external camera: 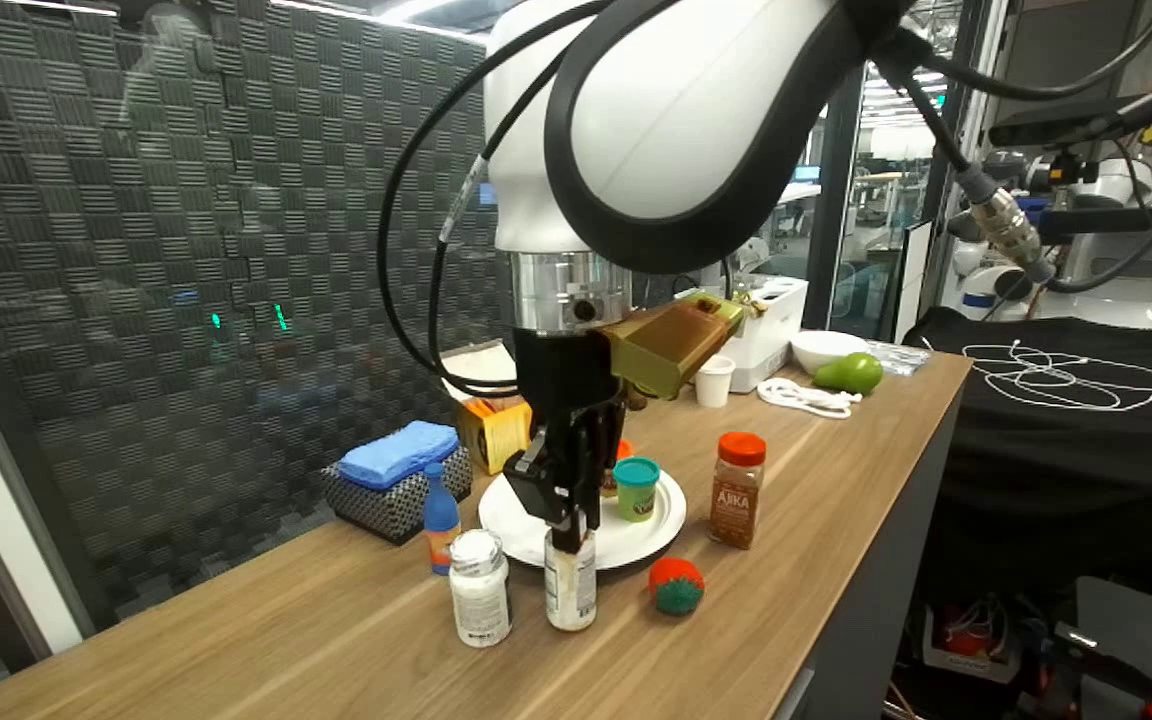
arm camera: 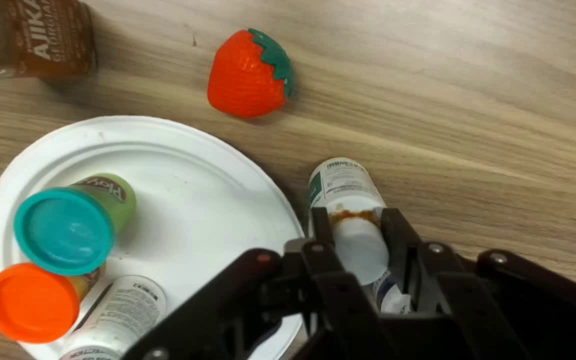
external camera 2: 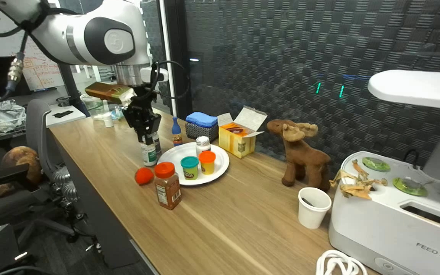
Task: Put the containers and strawberry toy on the white plate
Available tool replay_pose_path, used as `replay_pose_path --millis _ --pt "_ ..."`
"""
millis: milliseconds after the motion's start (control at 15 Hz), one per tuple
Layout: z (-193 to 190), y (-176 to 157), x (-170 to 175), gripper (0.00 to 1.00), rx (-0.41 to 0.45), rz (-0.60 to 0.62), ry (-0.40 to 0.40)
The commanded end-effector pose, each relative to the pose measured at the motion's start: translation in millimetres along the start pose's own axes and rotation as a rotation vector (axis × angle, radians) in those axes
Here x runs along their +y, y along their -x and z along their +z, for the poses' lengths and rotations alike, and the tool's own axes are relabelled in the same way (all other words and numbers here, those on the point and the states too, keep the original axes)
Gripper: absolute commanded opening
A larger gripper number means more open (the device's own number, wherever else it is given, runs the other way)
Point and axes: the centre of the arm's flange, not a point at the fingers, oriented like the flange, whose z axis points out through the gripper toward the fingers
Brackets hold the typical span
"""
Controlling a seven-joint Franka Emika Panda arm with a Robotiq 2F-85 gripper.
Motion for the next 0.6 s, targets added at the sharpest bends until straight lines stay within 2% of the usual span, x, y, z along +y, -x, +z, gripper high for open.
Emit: replay_pose_path --millis 0,267,533 --pt "-20.0 -1.3 -5.5 0.14 0.023 0.028 0.062" --pt "-39.6 -10.0 -0.7 0.14 0.049 0.061 0.050" --pt "-53.6 -30.5 17.9 0.14 0.083 0.118 0.060"
